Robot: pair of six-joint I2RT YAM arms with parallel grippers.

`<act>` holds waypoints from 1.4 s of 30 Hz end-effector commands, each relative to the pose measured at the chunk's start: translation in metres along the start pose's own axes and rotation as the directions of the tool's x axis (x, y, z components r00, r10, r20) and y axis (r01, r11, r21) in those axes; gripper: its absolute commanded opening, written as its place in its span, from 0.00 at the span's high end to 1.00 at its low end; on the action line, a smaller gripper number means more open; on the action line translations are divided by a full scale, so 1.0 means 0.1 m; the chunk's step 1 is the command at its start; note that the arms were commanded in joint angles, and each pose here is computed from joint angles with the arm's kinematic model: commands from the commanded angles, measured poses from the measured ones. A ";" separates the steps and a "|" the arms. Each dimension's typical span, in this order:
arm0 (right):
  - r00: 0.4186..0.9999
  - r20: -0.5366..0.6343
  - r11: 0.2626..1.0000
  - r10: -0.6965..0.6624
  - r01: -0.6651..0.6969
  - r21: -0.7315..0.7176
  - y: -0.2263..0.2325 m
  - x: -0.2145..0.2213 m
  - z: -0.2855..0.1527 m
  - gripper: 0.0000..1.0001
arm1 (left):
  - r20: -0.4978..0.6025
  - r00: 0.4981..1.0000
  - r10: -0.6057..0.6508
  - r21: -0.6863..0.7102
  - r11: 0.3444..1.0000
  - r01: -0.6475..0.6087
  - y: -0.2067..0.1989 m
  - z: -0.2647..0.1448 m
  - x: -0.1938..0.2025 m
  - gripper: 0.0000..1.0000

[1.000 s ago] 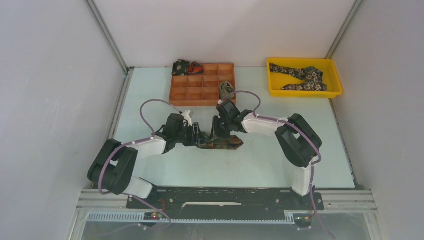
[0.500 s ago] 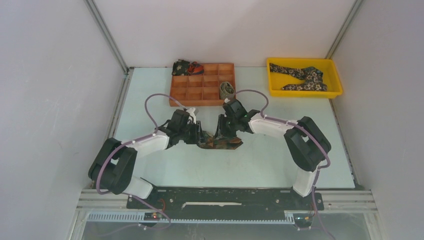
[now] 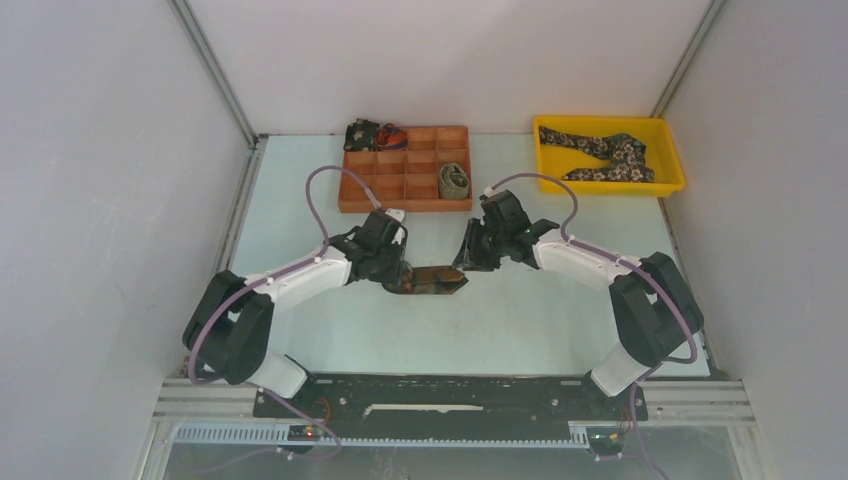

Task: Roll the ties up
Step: Roll the tie at the center of the board.

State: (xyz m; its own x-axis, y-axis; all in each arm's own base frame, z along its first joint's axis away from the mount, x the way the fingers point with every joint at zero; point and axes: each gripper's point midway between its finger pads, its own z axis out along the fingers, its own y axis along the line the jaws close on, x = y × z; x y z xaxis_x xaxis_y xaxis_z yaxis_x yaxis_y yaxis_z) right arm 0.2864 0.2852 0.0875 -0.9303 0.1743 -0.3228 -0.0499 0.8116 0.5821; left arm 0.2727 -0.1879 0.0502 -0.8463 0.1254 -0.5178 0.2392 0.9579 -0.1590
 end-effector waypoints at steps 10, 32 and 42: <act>0.998 0.064 1.000 0.007 -0.006 -0.016 -0.16 -0.13 -0.26 0.66 | -0.121 0.971 0.206 -0.370 0.898 -0.237 0.33 -0.11 -0.05 0.68; 0.993 0.114 0.999 0.032 -0.030 -0.023 -0.38 -0.21 -0.57 0.65 | -0.327 0.854 0.404 -0.606 0.604 -0.518 0.12 0.03 -0.13 0.67; 0.990 0.139 0.999 0.030 -0.026 -0.035 -0.37 -0.24 -0.70 0.65 | -0.349 0.852 0.391 -0.566 0.636 -0.524 -0.17 0.27 0.00 0.60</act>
State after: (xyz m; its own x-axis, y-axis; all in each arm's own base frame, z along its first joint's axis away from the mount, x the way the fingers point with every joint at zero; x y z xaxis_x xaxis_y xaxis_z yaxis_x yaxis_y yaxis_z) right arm 0.2863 0.2145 0.1126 -0.8862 0.2796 -0.3694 -0.0026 0.7943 0.6076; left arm 0.2874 -0.1944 0.0476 -0.7646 0.6161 -0.1890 0.3361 0.6314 0.6988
